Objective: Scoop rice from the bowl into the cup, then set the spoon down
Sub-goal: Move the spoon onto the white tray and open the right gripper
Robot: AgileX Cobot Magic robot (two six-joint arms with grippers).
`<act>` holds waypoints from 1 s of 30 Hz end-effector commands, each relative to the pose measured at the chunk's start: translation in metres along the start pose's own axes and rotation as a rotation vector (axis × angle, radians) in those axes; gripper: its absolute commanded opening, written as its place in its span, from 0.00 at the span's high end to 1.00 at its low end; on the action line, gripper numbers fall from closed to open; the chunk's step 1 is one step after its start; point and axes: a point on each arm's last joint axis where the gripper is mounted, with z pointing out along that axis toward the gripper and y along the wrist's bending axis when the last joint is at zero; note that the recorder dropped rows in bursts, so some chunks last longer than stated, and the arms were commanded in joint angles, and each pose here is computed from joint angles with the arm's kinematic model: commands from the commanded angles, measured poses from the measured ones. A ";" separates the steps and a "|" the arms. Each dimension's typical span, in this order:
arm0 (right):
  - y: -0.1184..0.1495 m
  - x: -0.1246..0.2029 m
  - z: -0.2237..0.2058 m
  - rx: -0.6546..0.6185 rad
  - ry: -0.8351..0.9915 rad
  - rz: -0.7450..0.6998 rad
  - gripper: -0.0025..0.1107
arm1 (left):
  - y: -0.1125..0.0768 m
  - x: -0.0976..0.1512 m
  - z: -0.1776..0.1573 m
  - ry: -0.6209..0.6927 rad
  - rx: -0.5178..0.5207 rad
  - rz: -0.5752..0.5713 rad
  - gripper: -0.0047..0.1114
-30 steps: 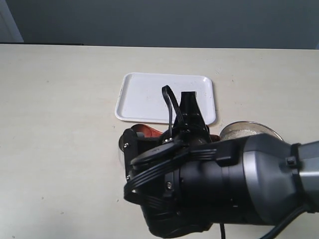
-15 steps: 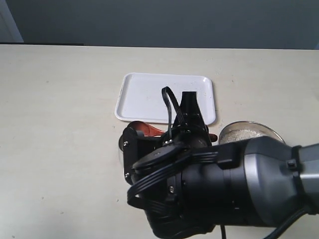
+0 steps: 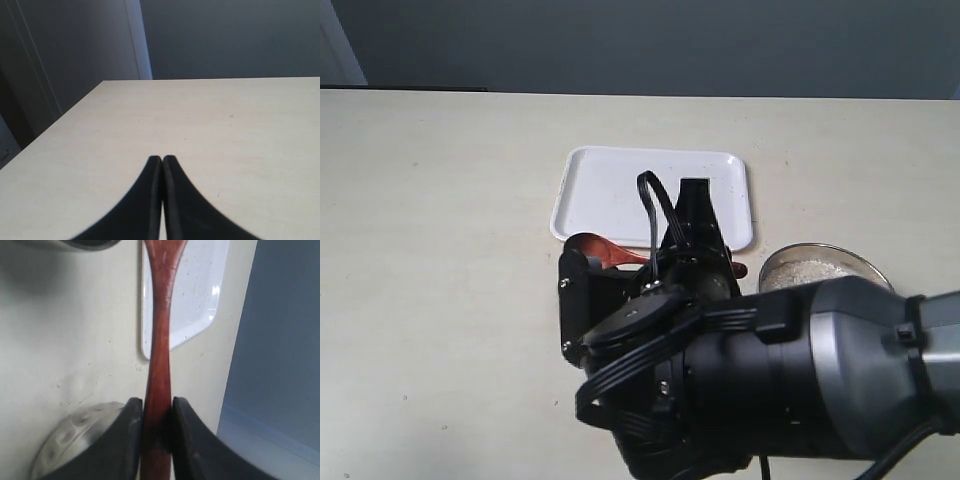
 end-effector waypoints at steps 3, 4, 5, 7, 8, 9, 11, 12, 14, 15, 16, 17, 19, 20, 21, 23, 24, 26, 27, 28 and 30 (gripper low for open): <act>-0.006 0.000 -0.007 -0.008 -0.073 0.087 0.98 | 0.000 -0.003 -0.001 -0.021 -0.001 -0.008 0.96; -0.010 0.001 -0.007 -0.011 -0.087 0.115 0.98 | 0.000 -0.003 -0.001 -0.021 -0.001 -0.008 0.96; -0.014 0.003 -0.006 -0.018 -0.094 0.144 0.98 | 0.000 -0.003 -0.001 -0.021 -0.001 -0.008 0.96; -0.023 0.009 0.001 -0.042 -0.092 0.205 0.98 | 0.000 -0.003 -0.001 -0.021 -0.001 -0.008 0.96; -0.027 0.012 0.005 -0.054 -0.085 0.230 0.98 | 0.000 -0.003 -0.001 -0.021 -0.001 -0.008 0.96; -0.032 0.015 0.011 -0.068 -0.075 0.259 0.98 | 0.000 -0.003 -0.001 -0.021 -0.001 -0.008 0.96; -0.040 0.021 0.024 -0.085 -0.065 0.301 0.98 | 0.000 -0.003 -0.001 -0.021 -0.001 -0.008 0.96; -0.045 0.024 0.031 -0.096 -0.069 0.325 0.98 | 0.000 -0.003 -0.001 -0.021 -0.001 -0.008 0.96; -0.054 0.029 0.045 -0.119 -0.098 0.348 0.98 | 0.000 -0.003 -0.001 -0.021 -0.001 -0.008 0.96; -0.057 0.032 0.052 -0.127 -0.108 0.349 0.98 | 0.000 -0.003 -0.001 -0.021 -0.001 -0.008 0.96; -0.061 0.034 0.059 -0.139 -0.130 0.352 0.98 | 0.000 -0.003 -0.001 -0.021 -0.001 -0.008 0.96; -0.064 0.036 0.066 -0.148 -0.149 0.362 0.98 | 0.000 -0.003 -0.001 -0.021 -0.001 -0.008 0.96; -0.070 0.041 0.080 -0.163 -0.178 0.390 0.98 | 0.000 -0.003 -0.001 -0.021 -0.001 -0.008 0.96; -0.072 0.043 0.089 -0.170 -0.191 0.401 0.98 | 0.000 -0.003 -0.001 -0.021 -0.001 -0.008 0.96; -0.073 0.046 0.097 -0.178 -0.191 0.410 0.98 | 0.000 -0.003 -0.001 -0.021 -0.001 -0.008 0.96; -0.077 0.052 0.114 -0.194 -0.185 0.446 0.98 | 0.000 -0.003 -0.001 -0.021 -0.001 -0.008 0.96; -0.081 0.055 0.120 -0.193 -0.175 0.464 0.98 | 0.000 -0.003 -0.001 -0.021 -0.001 -0.008 0.96; -0.087 0.058 0.133 -0.193 -0.168 0.491 0.98 | 0.000 -0.003 -0.001 -0.021 -0.001 -0.008 0.96; -0.090 0.058 0.136 -0.191 -0.172 0.501 0.98 | 0.000 -0.003 -0.001 -0.021 -0.001 -0.008 0.96; -0.095 0.054 0.142 -0.191 -0.205 0.517 0.98 | 0.000 -0.003 -0.001 -0.021 -0.001 -0.008 0.96; -0.097 0.044 0.152 -0.199 -0.234 0.519 0.98 | 0.000 -0.003 -0.001 -0.021 -0.001 -0.008 0.96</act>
